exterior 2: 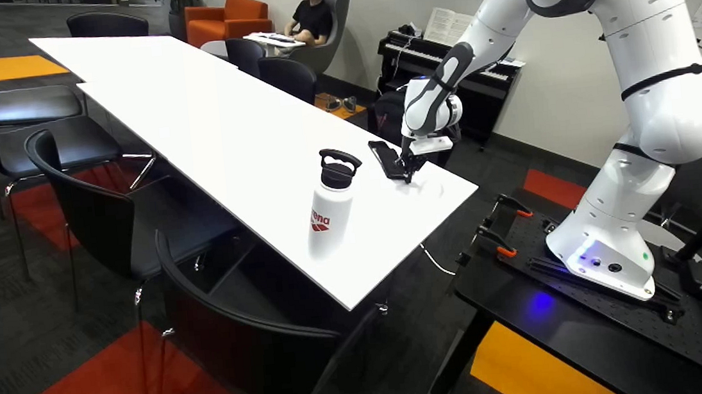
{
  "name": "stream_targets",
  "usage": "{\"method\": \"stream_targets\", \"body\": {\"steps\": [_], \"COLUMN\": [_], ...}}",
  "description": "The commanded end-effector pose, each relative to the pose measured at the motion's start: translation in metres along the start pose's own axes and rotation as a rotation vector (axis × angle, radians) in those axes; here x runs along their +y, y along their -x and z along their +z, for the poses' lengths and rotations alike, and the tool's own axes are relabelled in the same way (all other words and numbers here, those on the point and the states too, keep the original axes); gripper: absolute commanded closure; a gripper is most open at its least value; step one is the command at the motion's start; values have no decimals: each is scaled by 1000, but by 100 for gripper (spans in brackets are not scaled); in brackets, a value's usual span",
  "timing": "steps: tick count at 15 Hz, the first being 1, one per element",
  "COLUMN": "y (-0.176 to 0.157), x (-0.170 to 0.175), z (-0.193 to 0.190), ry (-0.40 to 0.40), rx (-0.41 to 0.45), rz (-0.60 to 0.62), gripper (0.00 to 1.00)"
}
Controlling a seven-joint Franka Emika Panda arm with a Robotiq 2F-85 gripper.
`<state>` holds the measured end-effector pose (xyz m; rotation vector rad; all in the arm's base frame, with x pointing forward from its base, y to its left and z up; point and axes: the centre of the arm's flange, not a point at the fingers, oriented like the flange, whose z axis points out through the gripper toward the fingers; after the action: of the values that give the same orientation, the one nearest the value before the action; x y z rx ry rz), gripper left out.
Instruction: Slide the cover over the calculator.
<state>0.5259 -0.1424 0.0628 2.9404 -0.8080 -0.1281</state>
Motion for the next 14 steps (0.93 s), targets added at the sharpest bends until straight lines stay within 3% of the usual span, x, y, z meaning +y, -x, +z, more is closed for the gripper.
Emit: {"method": "stream_targets", "body": {"steps": [1, 14], "y": [-7, -37], "x": [6, 16], "z": [-1, -3], "ry": [-9, -22], "rx": [24, 42], "rz": [54, 139], "gripper": [100, 100]}}
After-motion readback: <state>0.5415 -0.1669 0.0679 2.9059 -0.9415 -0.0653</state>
